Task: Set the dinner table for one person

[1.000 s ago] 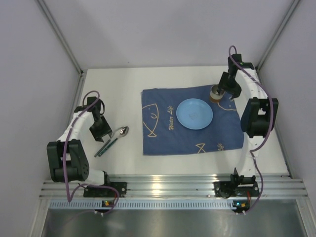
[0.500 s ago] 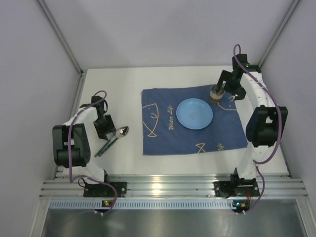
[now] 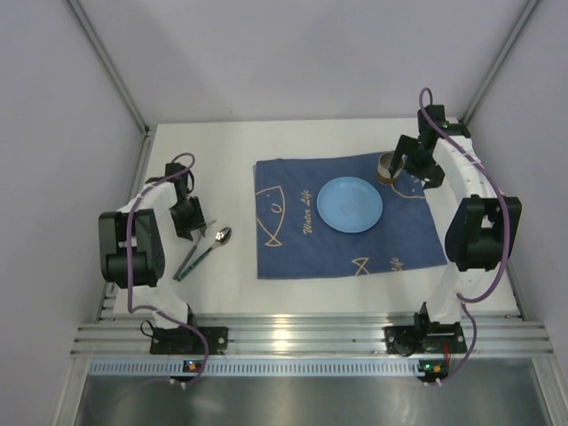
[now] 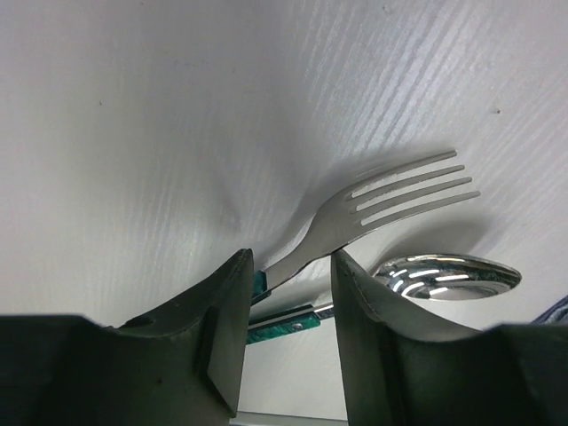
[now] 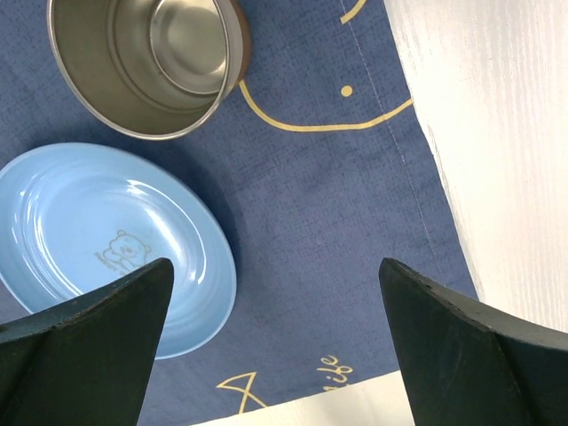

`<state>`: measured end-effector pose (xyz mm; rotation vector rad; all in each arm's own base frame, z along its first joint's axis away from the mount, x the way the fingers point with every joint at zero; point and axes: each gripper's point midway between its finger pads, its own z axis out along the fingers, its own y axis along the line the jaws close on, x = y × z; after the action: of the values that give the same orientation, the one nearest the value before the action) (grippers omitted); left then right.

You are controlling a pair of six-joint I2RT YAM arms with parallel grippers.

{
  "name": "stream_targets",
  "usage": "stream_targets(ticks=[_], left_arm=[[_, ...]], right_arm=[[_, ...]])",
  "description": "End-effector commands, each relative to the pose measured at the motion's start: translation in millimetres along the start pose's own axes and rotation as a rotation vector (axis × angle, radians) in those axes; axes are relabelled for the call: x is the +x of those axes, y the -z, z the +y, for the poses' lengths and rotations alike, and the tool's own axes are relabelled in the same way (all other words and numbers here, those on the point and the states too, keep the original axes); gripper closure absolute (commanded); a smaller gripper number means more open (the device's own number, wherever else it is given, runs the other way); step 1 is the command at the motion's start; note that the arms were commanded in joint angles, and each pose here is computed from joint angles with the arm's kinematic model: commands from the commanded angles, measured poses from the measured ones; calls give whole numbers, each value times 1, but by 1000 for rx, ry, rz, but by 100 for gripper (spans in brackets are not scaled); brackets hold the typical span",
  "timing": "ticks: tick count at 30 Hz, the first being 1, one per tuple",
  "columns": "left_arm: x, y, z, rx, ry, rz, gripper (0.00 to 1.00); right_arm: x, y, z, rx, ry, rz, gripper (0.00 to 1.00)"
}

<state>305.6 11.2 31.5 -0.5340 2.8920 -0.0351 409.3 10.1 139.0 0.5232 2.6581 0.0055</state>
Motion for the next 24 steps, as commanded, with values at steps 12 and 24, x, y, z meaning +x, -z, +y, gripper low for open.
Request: stream_targets(ticks=[12, 24], left_arm=[[-1, -31, 0, -48, -30, 57, 92], [-68, 42, -54, 183, -12, -101, 100]], right_arm=[[-10, 24, -3, -9, -10, -79, 0], [8, 49, -11, -33, 2, -102, 0]])
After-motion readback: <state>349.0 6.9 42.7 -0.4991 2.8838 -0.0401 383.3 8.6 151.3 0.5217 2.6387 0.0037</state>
